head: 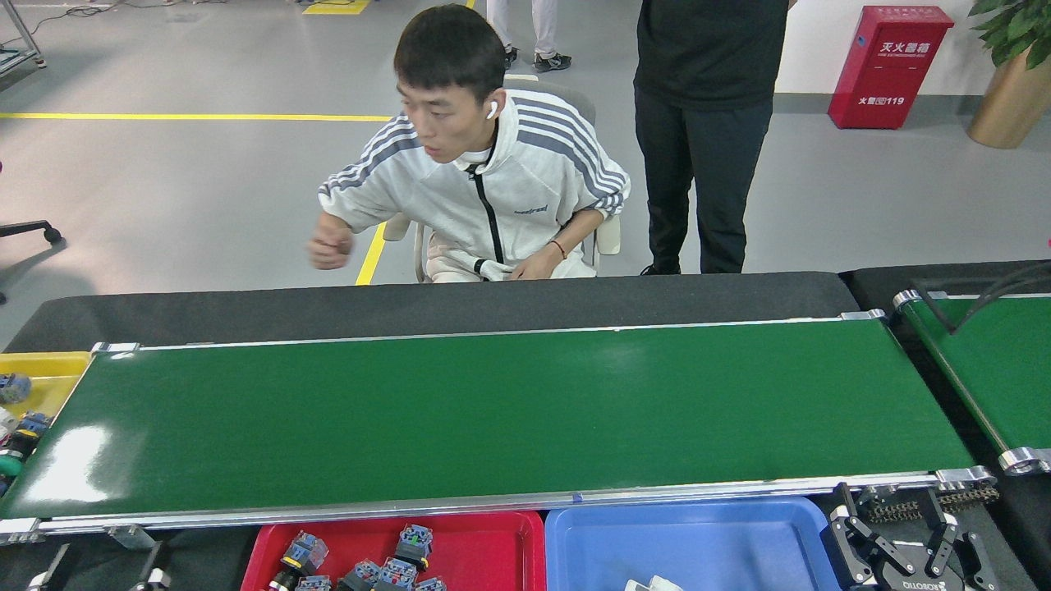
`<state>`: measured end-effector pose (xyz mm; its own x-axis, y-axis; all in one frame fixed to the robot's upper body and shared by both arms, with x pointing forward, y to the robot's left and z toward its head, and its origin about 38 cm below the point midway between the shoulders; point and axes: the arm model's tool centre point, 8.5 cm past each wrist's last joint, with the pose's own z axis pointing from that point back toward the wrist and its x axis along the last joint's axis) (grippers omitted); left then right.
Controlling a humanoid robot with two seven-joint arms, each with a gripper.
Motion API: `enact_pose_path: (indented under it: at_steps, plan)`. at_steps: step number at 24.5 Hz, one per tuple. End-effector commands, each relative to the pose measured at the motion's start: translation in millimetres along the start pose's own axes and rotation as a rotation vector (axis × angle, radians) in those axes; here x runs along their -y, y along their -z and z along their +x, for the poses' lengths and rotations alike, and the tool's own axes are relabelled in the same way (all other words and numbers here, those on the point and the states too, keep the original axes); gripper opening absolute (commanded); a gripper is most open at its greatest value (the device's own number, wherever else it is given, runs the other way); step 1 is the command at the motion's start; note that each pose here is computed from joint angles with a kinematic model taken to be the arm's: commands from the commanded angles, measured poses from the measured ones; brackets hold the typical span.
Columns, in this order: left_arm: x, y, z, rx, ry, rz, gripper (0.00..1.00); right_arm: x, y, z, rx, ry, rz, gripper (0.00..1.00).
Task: Pick switch part from conveyor to tray
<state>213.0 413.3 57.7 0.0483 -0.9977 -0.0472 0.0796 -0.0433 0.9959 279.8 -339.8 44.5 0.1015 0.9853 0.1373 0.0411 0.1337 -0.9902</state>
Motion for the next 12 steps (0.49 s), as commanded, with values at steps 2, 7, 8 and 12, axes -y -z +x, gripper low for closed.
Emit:
enact_pose_path:
  at_steps: [2, 7, 8, 12]
  plan:
    - [-1.8, -0.6, -5.5, -0.011, 0.014, 0.004, 1.0, 6.5, 2.3, 3.5, 0.006, 0.005, -0.024, 0.99]
    - [-1.0, -0.7, -5.0, -0.004, 0.018, -0.001, 1.0, 10.1, 1.7, 8.0, 0.011, 0.015, -0.037, 0.99]
    - [-0.7, -0.7, -5.5, -0.004, 0.02, -0.003, 1.0, 10.1, 1.7, 8.0, 0.011, 0.015, -0.037, 0.99]
    - [-1.5, 0.5, -5.0, -0.001, 0.021, 0.0, 1.0, 8.0, -1.4, 7.5, 0.007, 0.015, -0.03, 0.99]
